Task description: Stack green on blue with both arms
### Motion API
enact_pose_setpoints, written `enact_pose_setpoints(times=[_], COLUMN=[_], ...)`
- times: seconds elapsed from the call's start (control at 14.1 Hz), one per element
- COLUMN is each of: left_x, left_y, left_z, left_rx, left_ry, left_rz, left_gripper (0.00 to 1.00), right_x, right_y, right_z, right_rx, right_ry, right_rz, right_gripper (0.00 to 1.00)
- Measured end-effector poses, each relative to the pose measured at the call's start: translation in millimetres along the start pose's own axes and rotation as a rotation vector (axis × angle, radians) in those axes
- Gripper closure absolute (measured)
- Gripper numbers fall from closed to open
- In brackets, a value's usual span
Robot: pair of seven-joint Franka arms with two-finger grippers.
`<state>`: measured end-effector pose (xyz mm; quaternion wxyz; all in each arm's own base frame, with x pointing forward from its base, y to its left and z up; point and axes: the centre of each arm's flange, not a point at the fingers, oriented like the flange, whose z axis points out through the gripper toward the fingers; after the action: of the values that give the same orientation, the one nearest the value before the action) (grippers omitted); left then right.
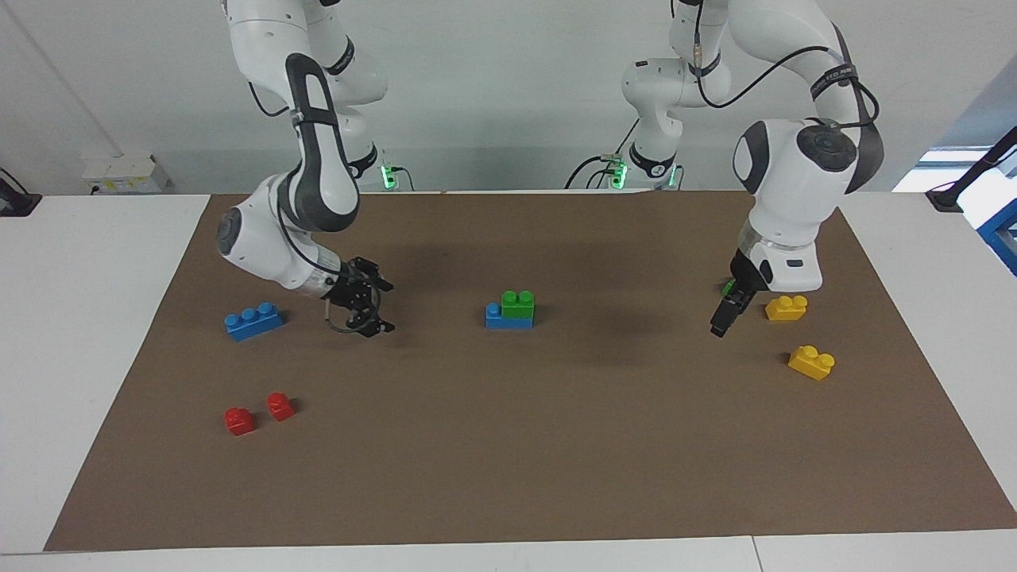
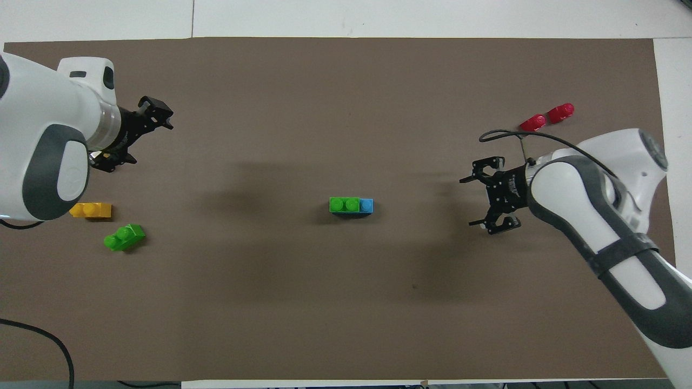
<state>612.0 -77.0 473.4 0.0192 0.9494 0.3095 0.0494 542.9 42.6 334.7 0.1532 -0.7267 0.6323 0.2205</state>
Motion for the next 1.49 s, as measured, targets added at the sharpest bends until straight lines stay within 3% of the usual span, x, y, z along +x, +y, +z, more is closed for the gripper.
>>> enact_pose_setpoints(times=[0.28, 0.57, 0.78, 0.99, 1.28, 1.49], left_x=[40.3, 49.5, 32.8, 12.9, -10.5, -25.3], left_y=[-39.8, -55.2, -67.5, -79.3, -77.7, -77.3], left_z=[-28.9, -69.8, -116.6, -151.8, -169.6, -171.8], left_rx=[0.002, 0.013, 0.018, 0.024, 0.034, 0.054], left_ry=[0.006, -0.005, -0.008, -0.012, -0.038, -0.09], left_rz=[0.243, 0.392, 0.502, 0.544, 0.573, 0.59], left_gripper=[0.0, 0.0, 0.0, 0.0, 0.0, 0.0], right_x=[6.0, -16.7, -34.3, -62.1, -86.6, -88.0], right_y=[16.2, 26.7, 38.7, 51.0, 64.9, 73.0], right_z=[-103.0, -164.5, -198.0, -233.4, -280.4, -298.6], right_rx=[-0.009, -0.051, -0.098, -0.135, -0.202, -0.291], right_ry=[0.07, 0.163, 0.235, 0.258, 0.368, 0.446], right_rz=[-0.206, -0.421, -0.595, -0.825, -1.166, -1.331], right_gripper=[0.0, 0.0, 0.0, 0.0, 0.0, 0.0])
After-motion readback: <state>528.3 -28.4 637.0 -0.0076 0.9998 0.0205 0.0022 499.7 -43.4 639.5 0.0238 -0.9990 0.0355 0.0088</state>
